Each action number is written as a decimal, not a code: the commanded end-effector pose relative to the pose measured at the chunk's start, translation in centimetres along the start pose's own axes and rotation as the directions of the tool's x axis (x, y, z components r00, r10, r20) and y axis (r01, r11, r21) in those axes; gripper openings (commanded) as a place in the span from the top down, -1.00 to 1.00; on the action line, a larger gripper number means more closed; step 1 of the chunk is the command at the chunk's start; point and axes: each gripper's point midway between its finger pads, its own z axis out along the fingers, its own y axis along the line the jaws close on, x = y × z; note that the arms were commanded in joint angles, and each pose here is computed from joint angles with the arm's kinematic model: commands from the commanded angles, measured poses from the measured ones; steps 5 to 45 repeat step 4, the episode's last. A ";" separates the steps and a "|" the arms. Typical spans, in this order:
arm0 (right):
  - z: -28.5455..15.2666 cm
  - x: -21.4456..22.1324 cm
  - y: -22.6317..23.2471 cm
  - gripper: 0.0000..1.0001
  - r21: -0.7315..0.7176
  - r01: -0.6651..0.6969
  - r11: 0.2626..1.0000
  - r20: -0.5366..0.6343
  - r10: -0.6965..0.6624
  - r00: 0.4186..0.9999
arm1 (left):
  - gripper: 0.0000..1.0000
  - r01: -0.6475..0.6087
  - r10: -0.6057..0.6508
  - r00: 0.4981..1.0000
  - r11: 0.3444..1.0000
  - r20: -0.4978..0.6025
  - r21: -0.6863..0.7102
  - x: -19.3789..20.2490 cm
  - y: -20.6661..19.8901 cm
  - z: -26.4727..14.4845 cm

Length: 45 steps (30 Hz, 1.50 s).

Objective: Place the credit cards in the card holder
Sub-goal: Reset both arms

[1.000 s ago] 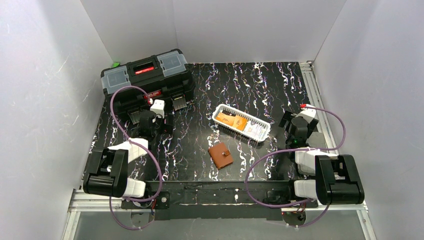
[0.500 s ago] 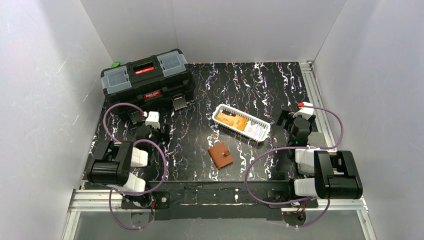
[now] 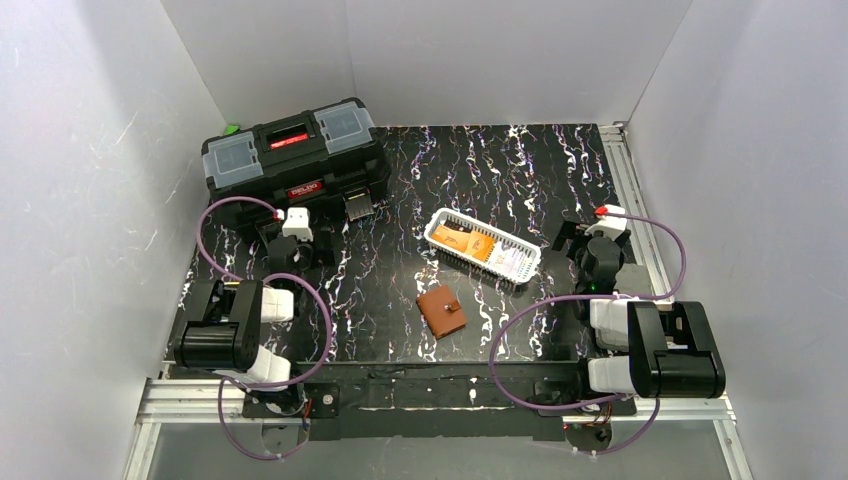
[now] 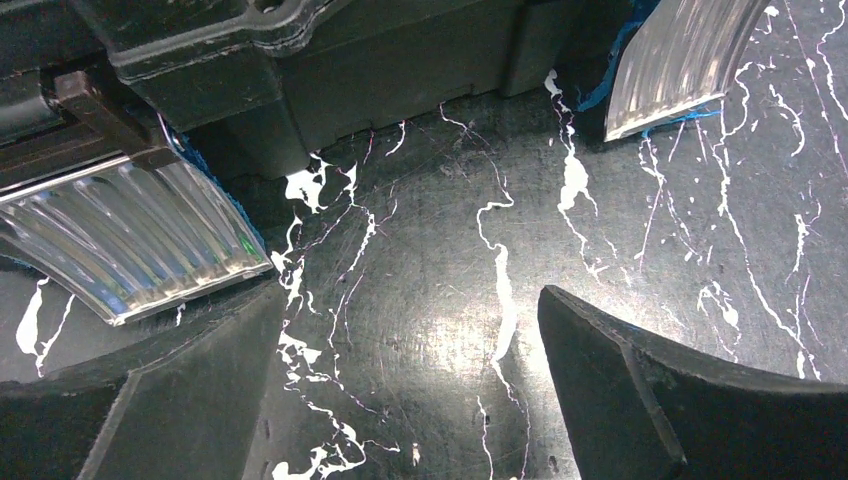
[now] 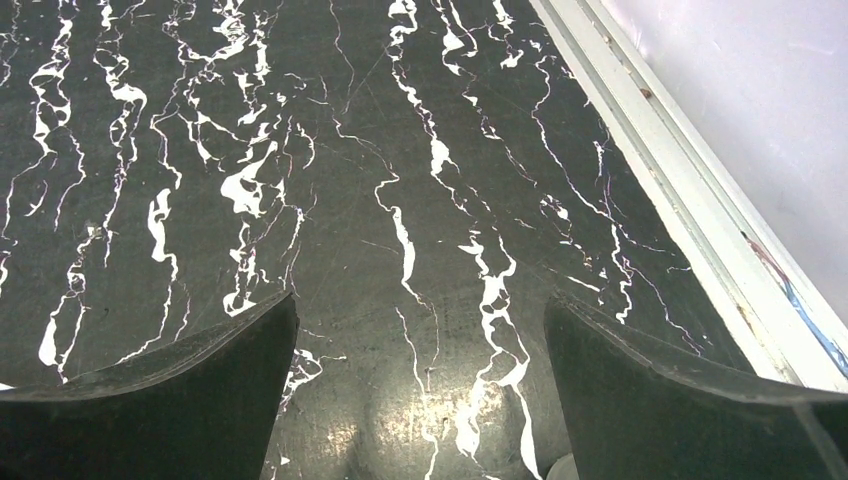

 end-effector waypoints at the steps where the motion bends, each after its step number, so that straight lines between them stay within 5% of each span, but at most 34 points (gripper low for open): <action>1: 0.1 -1.4 -0.1 -0.97 -0.001 -0.004 1.000 0.061 0.004 0.998 | -0.97 0.009 -0.009 1.000 1.000 0.018 -0.029 -0.6 0.6 0.1; 45: 0.1 -1.5 0.0 -0.97 -0.003 -0.004 1.000 0.063 0.004 0.998 | -0.97 0.009 -0.009 1.000 1.000 0.020 -0.028 -0.6 0.5 0.0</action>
